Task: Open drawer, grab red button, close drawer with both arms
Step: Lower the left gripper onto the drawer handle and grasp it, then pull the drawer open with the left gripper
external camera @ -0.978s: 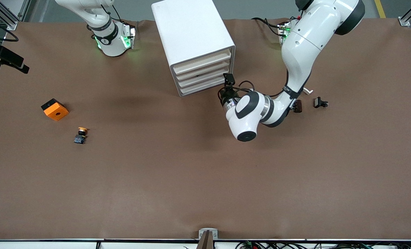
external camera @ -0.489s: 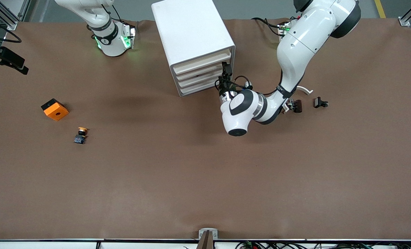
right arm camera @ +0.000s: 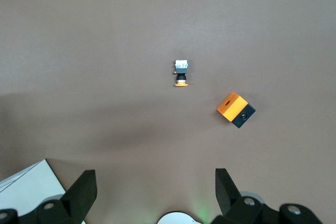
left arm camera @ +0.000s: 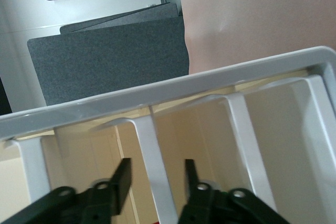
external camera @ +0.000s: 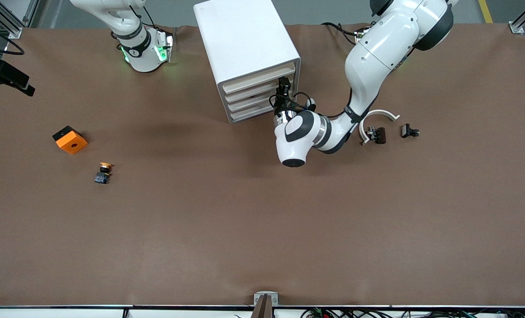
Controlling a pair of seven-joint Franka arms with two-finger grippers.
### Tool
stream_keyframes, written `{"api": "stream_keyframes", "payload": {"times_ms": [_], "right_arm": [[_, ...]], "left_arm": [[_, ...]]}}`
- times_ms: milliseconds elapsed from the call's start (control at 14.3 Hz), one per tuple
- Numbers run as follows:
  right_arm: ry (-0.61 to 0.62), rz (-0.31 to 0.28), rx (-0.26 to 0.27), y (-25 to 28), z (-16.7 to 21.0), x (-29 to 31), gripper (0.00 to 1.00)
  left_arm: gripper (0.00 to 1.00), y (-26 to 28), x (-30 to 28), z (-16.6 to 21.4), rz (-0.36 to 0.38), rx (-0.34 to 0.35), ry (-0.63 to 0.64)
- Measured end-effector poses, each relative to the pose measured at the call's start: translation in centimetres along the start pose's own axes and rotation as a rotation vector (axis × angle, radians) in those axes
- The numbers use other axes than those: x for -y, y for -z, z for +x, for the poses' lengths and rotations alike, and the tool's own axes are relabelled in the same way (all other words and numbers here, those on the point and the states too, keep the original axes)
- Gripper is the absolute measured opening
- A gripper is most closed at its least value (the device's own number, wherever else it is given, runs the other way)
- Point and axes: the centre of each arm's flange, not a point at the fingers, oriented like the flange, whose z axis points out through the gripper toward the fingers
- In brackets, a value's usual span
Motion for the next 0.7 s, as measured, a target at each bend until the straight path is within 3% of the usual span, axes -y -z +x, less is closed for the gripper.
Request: {"api": "stream_keyframes", "payload": {"times_ms": [70, 279, 699], "right_arm": [[0.000, 0.002, 0.000, 0.0, 0.0, 0.0, 1.00], [0.000, 0.004, 0.000, 0.0, 0.0, 0.0, 1.00], [-0.001, 0.005, -0.005, 0.1, 0.0, 0.0, 1.00]], "left_arm": [[0.42, -0.3, 0.0, -0.2, 0.001, -0.006, -0.001], [0.17, -0.4, -0.1, -0.3, 0.000, -0.007, 0.000], [0.17, 3.4, -0.9, 2.7, -0.024, 0.074, 0.041]]}}
